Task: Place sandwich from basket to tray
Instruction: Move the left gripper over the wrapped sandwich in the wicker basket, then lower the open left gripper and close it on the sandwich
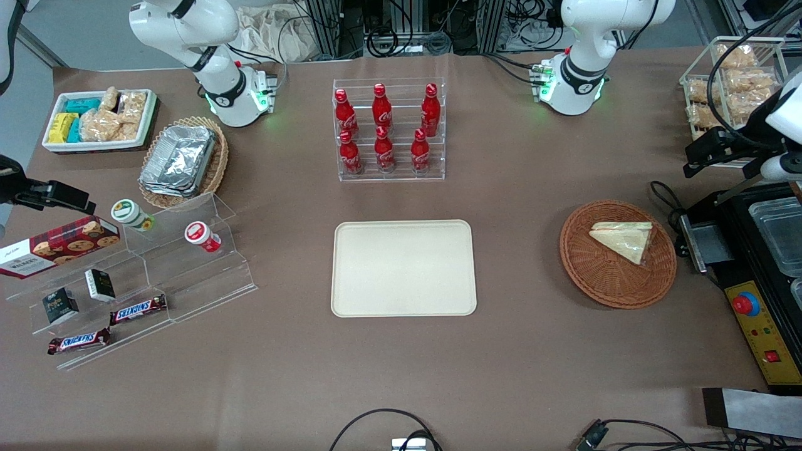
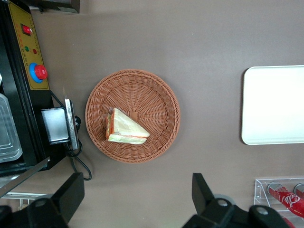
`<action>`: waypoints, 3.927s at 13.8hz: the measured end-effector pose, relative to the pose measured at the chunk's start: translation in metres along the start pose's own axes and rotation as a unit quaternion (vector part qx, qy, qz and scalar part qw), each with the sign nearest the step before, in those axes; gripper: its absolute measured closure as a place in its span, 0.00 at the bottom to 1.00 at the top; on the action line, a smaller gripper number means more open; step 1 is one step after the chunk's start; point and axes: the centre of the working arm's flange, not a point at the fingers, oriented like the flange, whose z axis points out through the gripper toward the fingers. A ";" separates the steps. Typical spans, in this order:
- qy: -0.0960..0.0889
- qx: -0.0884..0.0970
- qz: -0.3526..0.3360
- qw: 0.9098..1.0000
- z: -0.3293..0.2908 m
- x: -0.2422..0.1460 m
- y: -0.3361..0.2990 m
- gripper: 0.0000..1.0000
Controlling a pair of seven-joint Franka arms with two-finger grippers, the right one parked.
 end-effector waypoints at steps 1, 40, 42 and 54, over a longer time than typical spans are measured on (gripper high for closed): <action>-0.001 0.000 0.000 1.000 0.001 0.000 0.000 0.00; -0.016 -0.053 -0.308 0.950 0.359 -0.057 -0.103 0.00; -0.012 -0.053 -0.311 0.949 0.366 -0.056 -0.104 0.00; -0.002 -0.050 -0.321 0.946 0.394 -0.053 -0.106 0.11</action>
